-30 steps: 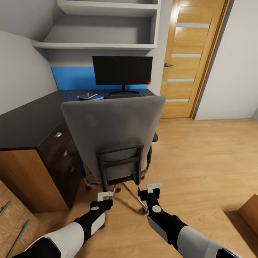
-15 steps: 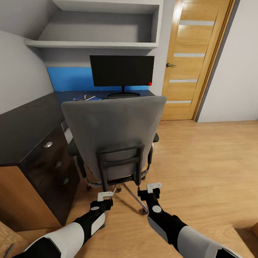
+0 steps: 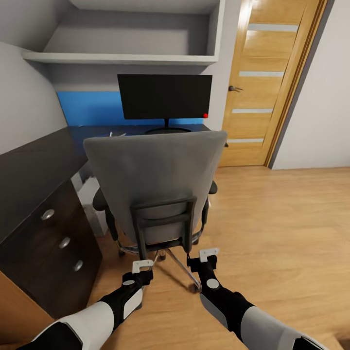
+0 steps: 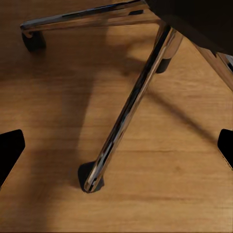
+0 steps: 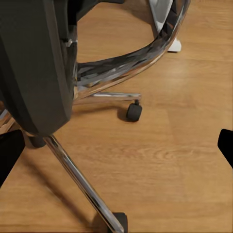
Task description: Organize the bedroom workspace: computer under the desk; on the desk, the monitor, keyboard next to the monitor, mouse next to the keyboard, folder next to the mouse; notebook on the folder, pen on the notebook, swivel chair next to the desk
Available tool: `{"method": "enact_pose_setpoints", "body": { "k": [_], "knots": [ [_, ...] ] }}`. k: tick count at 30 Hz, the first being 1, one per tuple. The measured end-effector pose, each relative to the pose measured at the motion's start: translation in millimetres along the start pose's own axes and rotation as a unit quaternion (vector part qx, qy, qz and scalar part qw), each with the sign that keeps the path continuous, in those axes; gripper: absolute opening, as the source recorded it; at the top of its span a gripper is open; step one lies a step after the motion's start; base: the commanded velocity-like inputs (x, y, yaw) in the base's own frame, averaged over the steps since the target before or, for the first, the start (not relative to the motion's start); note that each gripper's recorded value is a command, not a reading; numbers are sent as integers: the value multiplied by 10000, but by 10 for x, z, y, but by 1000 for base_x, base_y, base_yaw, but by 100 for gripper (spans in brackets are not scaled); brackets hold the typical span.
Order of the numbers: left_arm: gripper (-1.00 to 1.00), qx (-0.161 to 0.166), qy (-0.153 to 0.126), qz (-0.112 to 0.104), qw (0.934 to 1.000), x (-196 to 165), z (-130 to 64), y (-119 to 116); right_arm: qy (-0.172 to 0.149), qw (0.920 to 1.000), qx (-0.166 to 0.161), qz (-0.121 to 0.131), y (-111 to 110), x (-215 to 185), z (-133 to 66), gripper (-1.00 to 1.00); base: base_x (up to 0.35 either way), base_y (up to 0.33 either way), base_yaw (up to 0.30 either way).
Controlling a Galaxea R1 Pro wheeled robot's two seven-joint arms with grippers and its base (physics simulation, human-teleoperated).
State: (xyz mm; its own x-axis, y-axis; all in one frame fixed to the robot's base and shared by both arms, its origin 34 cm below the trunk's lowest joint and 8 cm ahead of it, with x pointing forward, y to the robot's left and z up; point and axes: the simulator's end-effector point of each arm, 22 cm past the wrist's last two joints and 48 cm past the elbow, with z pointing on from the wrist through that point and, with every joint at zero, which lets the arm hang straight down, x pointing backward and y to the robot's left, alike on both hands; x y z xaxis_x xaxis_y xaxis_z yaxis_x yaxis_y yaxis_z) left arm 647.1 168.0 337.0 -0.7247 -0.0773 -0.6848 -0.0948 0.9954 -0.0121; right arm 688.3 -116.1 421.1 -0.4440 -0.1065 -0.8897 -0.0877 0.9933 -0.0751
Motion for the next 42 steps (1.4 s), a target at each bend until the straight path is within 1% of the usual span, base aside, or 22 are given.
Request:
{"method": "enact_pose_setpoints", "body": {
  "k": [7, 10, 13, 14, 15, 17, 22, 25, 28, 30, 31, 34, 36, 42],
  "knots": [
    [100, -4, -6, 22, 10000, -4, 2, 11, 0, 10000, -11, -6, 6, 0, -1, 100, 321, 0, 0],
    [100, -6, -11, -1, 10000, -3, 2, 10, -1, 10000, -12, -10, 6, 0, 0, 100, 321, 0, 0],
    [100, -11, -158, -70, 9998, -67, 2, 14, 6, 10000, -10, -2, 5, 5, 0, 100, 321, 0, 0],
    [100, -16, -331, -140, 9994, -137, -2, 20, 0, 10000, -11, -6, 5, 1, 1, 100, 321, 0, 0],
    [100, -4, -456, -134, 9989, -202, -7, 11, 1, 10000, -19, -12, 11, 2, -1, 100, 321, 0, 0],
    [100, -3, -656, -216, 9976, -285, -16, 18, -2, 10000, -5, -3, 1, -1, 1, 100, 321, 0, 0],
    [100, -32, -827, -310, 9961, -358, -22, 57, 0, 10000, -2, -2, -1, 1, 2, 100, 321, 0, 0],
    [100, -60, -880, -330, 9956, -362, -25, 85, -2, 10000, -4, -3, 0, 0, 1, 100, 321, 0, 0],
    [100, -66, -1008, -362, 9942, -407, -35, 91, -2, 10000, -6, -3, 1, -1, 2, 100, 321, 0, 0],
    [100, -75, -1036, -387, 9938, -419, -38, 98, -2, 10000, -5, -3, 1, -1, 1, 100, 321, 0, 0],
    [100, -104, -1037, -464, 9935, -421, -37, 121, -2, 10000, -5, -3, 1, -1, 1, 100, 321, 0, 0],
    [100, -83, -1042, -397, 9937, -420, -38, 102, -1, 10000, -5, -3, 0, 0, 2, 100, 322, 0, 0],
    [100, -98, -1047, -434, 9935, -423, -38, 114, -1, 10000, -3, -4, 0, 1, 2, 100, 323, 0, 0],
    [100, -96, -1050, -418, 9935, -425, -39, 110, 1, 10000, -2, -5, -2, 3, 2, 100, 324, 0, 0]
  ]
}}
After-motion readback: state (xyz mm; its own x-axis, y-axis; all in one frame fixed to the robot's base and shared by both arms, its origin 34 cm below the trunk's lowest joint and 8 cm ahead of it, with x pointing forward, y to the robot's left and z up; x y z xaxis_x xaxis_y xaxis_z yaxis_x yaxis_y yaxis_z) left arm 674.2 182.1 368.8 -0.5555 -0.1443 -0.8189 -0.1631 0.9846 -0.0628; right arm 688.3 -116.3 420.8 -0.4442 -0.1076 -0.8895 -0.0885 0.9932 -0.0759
